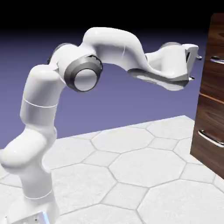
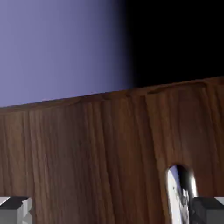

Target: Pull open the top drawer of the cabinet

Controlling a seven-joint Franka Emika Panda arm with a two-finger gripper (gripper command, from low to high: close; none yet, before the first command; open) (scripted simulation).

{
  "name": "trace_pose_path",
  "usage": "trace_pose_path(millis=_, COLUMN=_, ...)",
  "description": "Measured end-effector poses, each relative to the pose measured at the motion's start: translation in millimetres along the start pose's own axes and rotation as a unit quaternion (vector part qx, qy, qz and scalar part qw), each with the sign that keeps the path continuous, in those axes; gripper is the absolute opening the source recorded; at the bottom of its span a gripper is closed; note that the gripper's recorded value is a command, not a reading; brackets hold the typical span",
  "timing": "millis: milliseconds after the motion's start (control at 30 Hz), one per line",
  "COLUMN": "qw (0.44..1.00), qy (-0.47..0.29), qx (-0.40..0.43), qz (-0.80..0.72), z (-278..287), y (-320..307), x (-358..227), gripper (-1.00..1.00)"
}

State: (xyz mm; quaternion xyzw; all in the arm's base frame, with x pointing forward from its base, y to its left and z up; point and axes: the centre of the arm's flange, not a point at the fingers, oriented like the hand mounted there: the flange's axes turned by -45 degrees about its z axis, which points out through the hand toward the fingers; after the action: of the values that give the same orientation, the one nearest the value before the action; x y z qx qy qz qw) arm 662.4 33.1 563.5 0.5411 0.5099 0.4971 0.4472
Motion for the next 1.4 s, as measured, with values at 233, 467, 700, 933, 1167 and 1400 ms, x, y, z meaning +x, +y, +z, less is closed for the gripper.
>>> trace_pose_path(millis=233, qw=0.998, qy=-0.009, qx=-0.053, qz=-0.041, z=16.3, y=23.6, x=-54.8, gripper=0.00)
trace_pose_path(millis=467, qw=0.998, qy=-0.011, qx=-0.053, qz=-0.037, z=49.5, y=29.6, x=-57.1, gripper=0.00)
trace_pose_path(millis=700, qw=0.998, qy=-0.009, qx=-0.053, qz=-0.040, z=61.1, y=28.5, x=-55.5, gripper=-1.00)
trace_pose_path(millis=933, qw=0.998, qy=-0.009, qx=-0.053, qz=-0.041, z=18.4, y=23.9, x=-54.9, gripper=-1.00)
trace_pose_path(millis=1167, qw=0.998, qy=-0.009, qx=-0.053, qz=-0.041, z=-27.3, y=18.9, x=-54.3, gripper=-1.00)
trace_pose_path(millis=1400, qw=0.998, qy=-0.009, qx=-0.053, qz=-0.041, z=-60.2, y=15.4, x=-53.9, gripper=-1.00)
